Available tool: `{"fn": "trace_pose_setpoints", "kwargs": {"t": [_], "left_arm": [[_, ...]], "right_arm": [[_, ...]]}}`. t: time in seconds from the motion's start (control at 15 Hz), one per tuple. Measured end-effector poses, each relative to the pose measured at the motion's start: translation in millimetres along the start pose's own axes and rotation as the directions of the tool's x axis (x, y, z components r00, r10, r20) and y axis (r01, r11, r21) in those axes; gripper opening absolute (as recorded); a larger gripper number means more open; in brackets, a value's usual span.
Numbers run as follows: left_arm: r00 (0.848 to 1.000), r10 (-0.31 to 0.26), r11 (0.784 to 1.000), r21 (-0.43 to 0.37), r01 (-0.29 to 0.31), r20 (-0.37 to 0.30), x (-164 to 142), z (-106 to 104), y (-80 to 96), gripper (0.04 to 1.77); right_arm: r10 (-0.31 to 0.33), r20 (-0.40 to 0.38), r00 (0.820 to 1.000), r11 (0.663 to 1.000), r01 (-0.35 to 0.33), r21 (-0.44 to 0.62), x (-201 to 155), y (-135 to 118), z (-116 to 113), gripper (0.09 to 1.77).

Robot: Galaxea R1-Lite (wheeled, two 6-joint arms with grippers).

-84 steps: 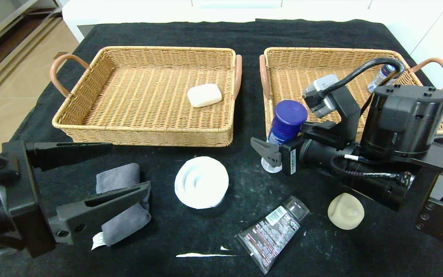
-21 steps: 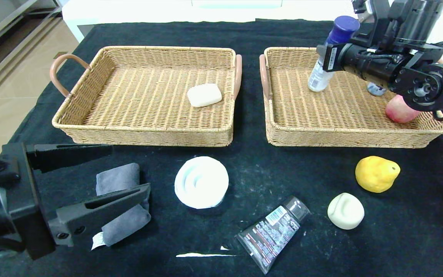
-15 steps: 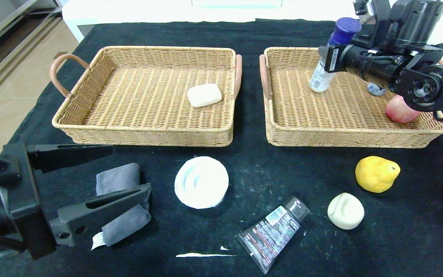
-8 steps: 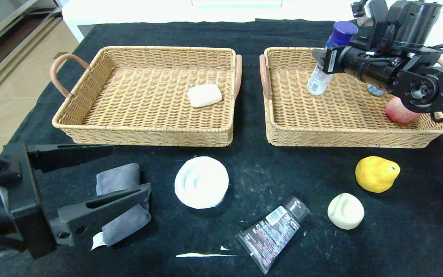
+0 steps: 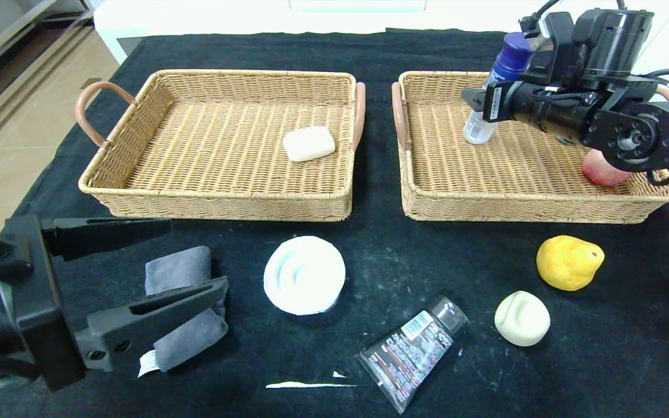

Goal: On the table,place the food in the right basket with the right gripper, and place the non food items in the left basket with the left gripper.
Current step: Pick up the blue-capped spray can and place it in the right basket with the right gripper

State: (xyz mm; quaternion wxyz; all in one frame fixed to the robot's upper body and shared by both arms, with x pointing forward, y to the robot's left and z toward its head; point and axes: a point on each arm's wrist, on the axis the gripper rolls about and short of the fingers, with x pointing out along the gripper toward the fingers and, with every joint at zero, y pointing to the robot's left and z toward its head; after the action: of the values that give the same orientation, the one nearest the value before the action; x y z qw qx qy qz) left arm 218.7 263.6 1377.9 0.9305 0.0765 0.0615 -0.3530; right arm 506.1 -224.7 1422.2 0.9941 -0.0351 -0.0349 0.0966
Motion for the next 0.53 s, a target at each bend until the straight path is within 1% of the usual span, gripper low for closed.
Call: {"fn": "trace_pose_setpoints", "kwargs": {"t": [0.27, 0.4, 0.53], "left_arm": [[1.0, 0.0, 1.0, 0.002, 0.0, 0.002, -0.6, 0.3, -0.1, 1.72], [1.0, 0.001, 1.0, 0.003, -0.001, 0.005, -1.4, 0.7, -0.3, 1.72], [1.0, 0.002, 1.0, 0.003, -0.002, 0.009, -2.3, 1.3, -0.4, 1.72]], "right_arm": [[0.009, -0.054, 0.998, 1.0, -0.009, -0.001, -12.6, 0.0, 6.7, 1.62], [0.013, -0.069, 0.998, 1.0, -0.013, -0.002, -24.2, -0.4, 12.5, 1.64], [0.027, -0.107, 0.994, 1.0, -0.027, -0.006, -39.4, 1.5, 17.7, 1.66]]}}
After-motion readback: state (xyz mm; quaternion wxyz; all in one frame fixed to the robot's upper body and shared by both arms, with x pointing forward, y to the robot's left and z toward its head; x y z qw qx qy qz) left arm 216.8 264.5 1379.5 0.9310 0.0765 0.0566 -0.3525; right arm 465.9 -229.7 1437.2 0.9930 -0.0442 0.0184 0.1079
